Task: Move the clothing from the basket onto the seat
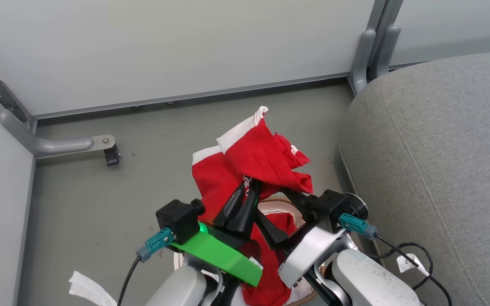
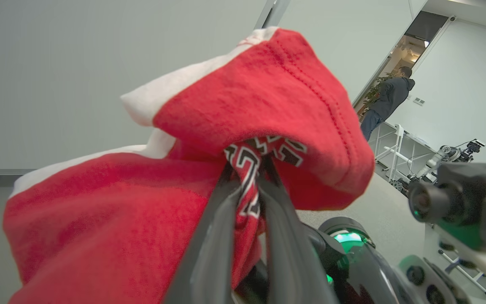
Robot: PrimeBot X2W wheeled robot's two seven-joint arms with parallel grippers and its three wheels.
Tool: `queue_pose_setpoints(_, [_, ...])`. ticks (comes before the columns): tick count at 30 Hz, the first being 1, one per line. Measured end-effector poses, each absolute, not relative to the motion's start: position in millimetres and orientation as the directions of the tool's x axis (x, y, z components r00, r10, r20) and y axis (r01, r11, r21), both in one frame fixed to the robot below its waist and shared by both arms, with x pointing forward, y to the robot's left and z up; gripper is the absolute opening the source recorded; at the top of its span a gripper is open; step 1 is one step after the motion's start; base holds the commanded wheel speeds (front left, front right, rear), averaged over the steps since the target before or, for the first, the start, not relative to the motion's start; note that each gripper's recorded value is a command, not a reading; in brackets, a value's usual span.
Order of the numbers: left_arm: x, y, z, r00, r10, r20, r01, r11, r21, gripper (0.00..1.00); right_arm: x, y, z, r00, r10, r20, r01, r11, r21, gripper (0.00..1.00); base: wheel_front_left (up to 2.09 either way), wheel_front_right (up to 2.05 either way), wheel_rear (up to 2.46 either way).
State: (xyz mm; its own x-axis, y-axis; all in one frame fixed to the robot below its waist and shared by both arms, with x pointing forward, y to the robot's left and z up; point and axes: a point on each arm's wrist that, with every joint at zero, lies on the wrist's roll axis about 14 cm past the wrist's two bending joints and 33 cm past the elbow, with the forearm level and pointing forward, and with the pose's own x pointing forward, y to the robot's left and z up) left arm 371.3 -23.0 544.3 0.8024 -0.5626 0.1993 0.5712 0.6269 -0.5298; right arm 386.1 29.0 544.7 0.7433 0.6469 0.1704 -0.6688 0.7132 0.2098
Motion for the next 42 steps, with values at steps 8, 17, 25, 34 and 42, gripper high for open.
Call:
queue_pose_setpoints(8, [367.2, -29.9, 534.8, 0.798, -0.579, 0.17, 0.552, 0.587, -0.592, 0.0, 388.8, 29.7, 540.0, 0.733, 0.662, 0.152, -0.68, 0.715, 0.165, 1.0, 0.0, 0.0, 0.0])
queue_pose_setpoints(17, [369.3, -33.2, 534.9, 0.793, -0.586, 0.169, 0.553, 0.574, -0.604, 0.0, 394.4, 27.3, 545.5, 0.736, 0.656, 0.169, -0.677, 0.72, 0.153, 0.0, 0.0, 0.0, 0.0])
queue_pose_setpoints(25, [375.5, -29.6, 536.1, 0.797, -0.578, 0.176, 0.562, 0.603, -0.566, 1.0, 400.4, 6.7, 548.0, 0.775, 0.606, 0.18, -0.63, 0.764, 0.139, 0.0, 0.0, 0.0, 0.0])
queue_pose_setpoints(34, [385.1, -38.8, 529.6, 0.77, -0.616, 0.165, 0.62, 0.662, -0.422, 1.0, 399.7, -46.2, 537.0, 0.864, 0.48, 0.153, -0.501, 0.852, 0.154, 0.0, 0.0, 0.0, 0.0])
queue_pose_setpoints(42, [384.7, -80.7, 518.1, 0.685, -0.714, 0.143, 0.712, 0.615, -0.34, 1.0, 380.2, -129.8, 520.5, 0.963, 0.25, 0.103, -0.265, 0.947, 0.18, 0.0, 0.0, 0.0, 0.0])
